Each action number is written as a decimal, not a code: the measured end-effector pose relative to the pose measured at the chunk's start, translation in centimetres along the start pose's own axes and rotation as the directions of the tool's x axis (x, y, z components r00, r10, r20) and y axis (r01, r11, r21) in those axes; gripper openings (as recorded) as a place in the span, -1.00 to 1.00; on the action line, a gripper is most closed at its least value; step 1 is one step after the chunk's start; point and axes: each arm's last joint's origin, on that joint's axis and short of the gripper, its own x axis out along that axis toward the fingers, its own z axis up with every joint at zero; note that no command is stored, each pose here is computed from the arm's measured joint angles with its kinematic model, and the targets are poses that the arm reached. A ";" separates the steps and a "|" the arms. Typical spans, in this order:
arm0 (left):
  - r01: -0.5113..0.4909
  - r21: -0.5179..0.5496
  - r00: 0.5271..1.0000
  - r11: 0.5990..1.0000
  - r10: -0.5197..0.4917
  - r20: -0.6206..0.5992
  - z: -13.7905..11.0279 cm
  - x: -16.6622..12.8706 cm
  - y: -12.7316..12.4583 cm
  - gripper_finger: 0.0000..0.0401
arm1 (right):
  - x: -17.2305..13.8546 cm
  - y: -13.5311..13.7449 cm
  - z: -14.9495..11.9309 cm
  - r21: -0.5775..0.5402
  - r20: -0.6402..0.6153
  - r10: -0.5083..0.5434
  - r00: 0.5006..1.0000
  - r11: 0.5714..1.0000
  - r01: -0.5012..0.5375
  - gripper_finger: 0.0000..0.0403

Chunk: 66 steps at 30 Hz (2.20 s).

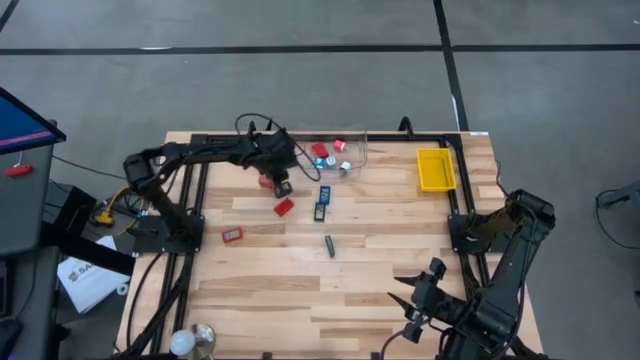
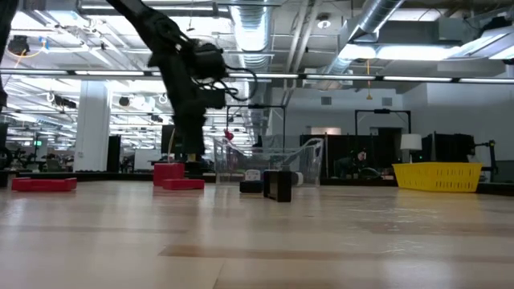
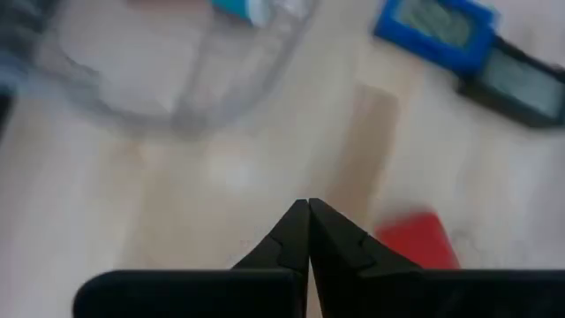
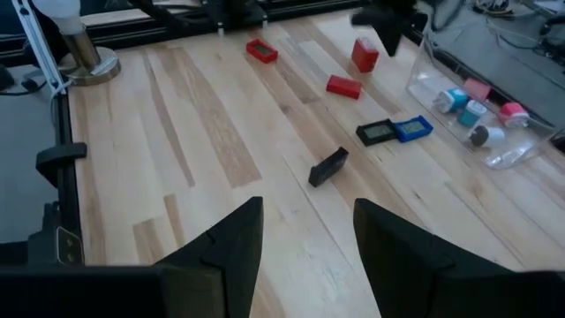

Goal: Pick & Place Office items
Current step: Put the red charger adapter into the transparent bin

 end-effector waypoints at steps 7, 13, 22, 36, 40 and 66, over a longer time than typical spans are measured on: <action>0.001 0.006 1.000 1.000 -0.001 0.003 -3.2 -4.2 -1.5 -0.96 | 0.0 0.0 0.0 -0.001 -0.003 -0.002 1.000 1.000 0.002 -0.15; -0.027 -0.042 0.994 0.999 0.023 -0.108 -6.3 -6.1 -2.0 -0.57 | 0.0 0.0 0.0 0.003 -0.004 0.000 1.000 1.000 0.000 -0.15; -0.202 0.223 0.938 0.954 0.254 -0.237 -8.3 -5.1 -3.9 0.32 | 0.4 -0.1 0.2 -0.004 -0.005 -0.012 1.000 1.000 0.012 -0.15; -0.196 0.420 0.952 0.886 0.275 -0.134 -5.0 -2.2 -1.5 0.37 | 1.1 -0.2 0.5 -0.028 -0.033 -0.030 0.999 0.999 0.029 -0.15; -0.163 0.400 0.948 0.902 0.255 -0.188 -4.7 -0.8 0.0 0.31 | 1.0 -0.2 0.5 -0.023 -0.040 -0.028 0.999 0.999 0.027 -0.15; 0.086 0.229 0.986 0.970 -0.049 -0.160 -4.1 -1.0 -0.8 -0.45 | 1.0 -0.2 0.4 0.009 -0.060 -0.024 0.998 1.000 0.024 -0.15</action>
